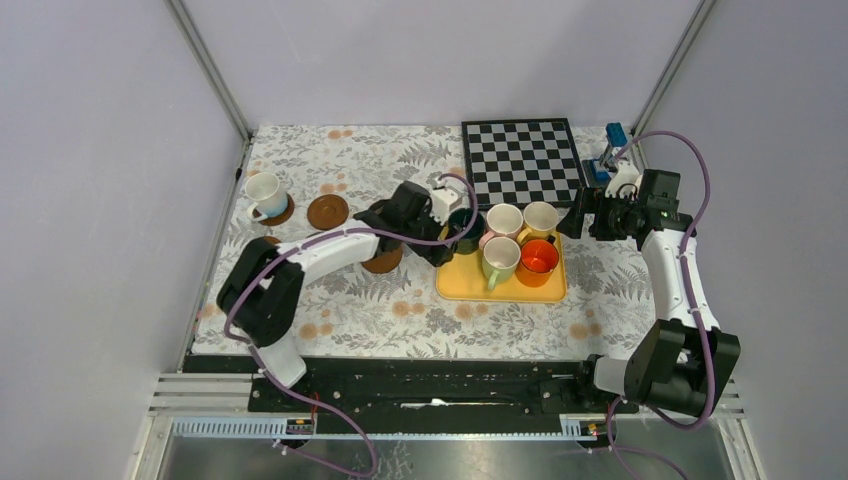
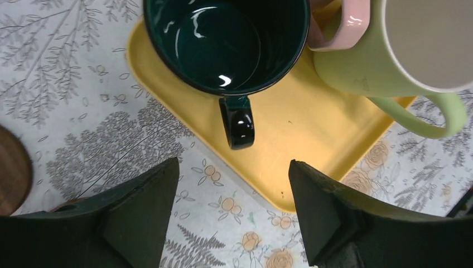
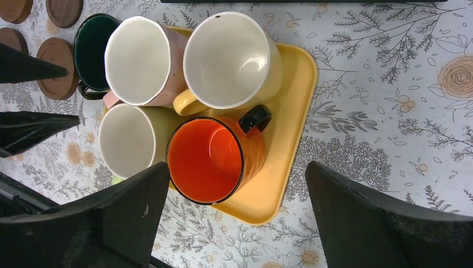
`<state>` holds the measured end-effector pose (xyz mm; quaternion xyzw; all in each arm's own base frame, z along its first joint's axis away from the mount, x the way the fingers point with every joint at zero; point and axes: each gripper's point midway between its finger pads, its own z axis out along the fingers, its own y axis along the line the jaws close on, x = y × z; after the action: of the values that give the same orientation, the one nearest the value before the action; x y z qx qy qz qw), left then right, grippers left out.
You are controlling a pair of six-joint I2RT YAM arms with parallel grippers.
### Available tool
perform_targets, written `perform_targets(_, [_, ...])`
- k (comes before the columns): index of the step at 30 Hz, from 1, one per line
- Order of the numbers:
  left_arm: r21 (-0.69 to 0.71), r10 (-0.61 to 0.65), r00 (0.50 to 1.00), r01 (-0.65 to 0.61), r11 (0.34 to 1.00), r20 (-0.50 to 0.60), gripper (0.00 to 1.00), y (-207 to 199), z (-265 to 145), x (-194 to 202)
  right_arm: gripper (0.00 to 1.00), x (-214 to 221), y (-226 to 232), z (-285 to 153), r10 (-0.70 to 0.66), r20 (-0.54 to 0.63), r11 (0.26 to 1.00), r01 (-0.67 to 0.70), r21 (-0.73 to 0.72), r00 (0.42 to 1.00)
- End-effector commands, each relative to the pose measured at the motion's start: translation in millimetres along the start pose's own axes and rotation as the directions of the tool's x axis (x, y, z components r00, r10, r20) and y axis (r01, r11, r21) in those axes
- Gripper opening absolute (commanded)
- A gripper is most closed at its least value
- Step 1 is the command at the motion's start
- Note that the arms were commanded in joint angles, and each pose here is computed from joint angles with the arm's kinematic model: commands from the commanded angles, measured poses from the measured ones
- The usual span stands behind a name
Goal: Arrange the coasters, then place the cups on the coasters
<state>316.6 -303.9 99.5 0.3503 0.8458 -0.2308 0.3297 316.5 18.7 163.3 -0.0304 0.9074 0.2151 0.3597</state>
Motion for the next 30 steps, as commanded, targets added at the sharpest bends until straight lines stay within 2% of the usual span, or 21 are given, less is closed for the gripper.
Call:
perform_targets(1, [-0.028, 0.036, 0.994, -0.033, 0.999, 0.102, 0.75, -9.3, 16.9, -33.0, 0.98, -13.3, 6.1, -3.2, -0.009, 0.03, 1.0, 0.01, -0.019, 1.0])
perform_targets(7, [-0.089, 0.041, 0.996, -0.033, 0.995, 0.082, 0.64, 1.5, 37.1, -27.3, 0.98, -13.8, 5.9, -2.7, -0.01, 0.036, 1.0, 0.011, -0.018, 0.999])
perform_targets(15, [-0.088, 0.044, 0.994, -0.035, 0.995, 0.101, 0.53, 3.7, 49.3, -34.4, 0.98, -12.1, 5.5, -2.0, -0.007, 0.033, 1.0, 0.007, -0.018, 0.999])
perform_targets(20, [-0.093, 0.044, 0.994, -0.035, 0.995, 0.102, 0.41, 5.7, 55.2, -34.5, 0.98, -12.4, 6.2, -2.5, -0.011, 0.035, 1.0, 0.011, -0.021, 0.999])
perform_targets(25, [-0.078, 0.072, 0.993, -0.064, 0.995, 0.093, 0.34, 3.7, 54.9, -34.5, 0.98, -11.7, 4.8, -2.4, -0.013, 0.034, 1.0, 0.013, -0.013, 0.999])
perform_targets(30, [-0.069, 0.085, 0.991, -0.077, 0.995, 0.108, 0.19, 0.8, 49.0, -40.1, 0.98, -11.7, 4.6, -1.6, -0.013, 0.033, 1.0, 0.013, -0.015, 0.999])
